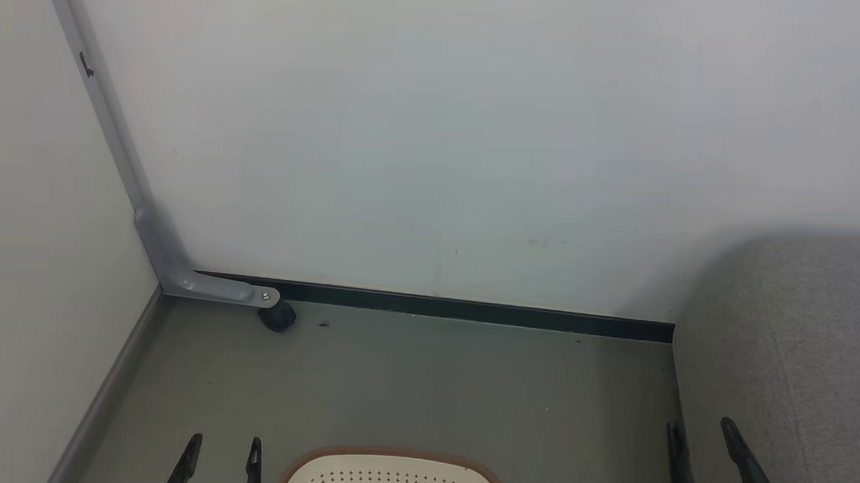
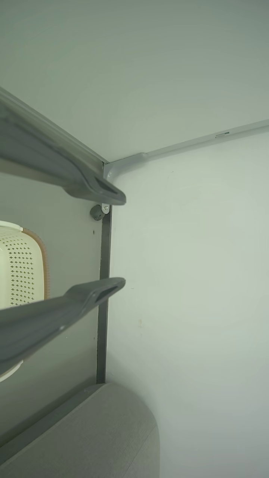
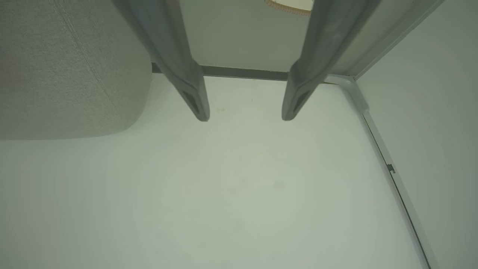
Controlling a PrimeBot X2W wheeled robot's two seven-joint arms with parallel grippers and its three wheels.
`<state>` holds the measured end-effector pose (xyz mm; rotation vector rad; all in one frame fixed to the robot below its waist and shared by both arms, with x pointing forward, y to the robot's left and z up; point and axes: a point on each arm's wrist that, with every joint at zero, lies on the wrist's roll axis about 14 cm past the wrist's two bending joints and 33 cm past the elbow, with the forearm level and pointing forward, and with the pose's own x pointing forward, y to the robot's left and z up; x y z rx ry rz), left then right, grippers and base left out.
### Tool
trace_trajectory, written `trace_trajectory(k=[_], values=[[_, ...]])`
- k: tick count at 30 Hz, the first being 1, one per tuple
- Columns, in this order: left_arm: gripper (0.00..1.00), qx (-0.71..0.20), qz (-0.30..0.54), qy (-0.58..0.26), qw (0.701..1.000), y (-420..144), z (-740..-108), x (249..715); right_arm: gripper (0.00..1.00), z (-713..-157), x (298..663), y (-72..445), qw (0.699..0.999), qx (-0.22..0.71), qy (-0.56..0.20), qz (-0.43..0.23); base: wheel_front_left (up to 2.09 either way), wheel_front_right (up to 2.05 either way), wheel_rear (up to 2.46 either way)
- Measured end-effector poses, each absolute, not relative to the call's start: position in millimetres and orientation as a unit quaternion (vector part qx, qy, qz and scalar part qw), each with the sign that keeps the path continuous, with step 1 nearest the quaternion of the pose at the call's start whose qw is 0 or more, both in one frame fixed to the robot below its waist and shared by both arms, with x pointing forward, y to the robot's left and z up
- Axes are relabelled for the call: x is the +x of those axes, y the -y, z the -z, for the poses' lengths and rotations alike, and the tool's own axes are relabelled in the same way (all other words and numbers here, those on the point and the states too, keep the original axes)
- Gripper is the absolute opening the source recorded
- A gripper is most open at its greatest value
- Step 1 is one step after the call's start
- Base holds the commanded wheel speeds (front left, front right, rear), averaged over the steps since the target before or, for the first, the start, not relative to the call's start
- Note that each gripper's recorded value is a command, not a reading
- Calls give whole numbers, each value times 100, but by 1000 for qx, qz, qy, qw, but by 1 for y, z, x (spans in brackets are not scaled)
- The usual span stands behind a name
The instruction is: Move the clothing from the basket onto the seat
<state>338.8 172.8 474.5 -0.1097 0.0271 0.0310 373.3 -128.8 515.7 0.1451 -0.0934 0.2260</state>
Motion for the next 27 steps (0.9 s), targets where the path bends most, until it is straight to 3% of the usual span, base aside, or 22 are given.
trace_trajectory(k=[27], values=[[100,-69,18,-32,997,-157,-464,341,100,-504,369,142,995,47,30,-88,0,0,0]])
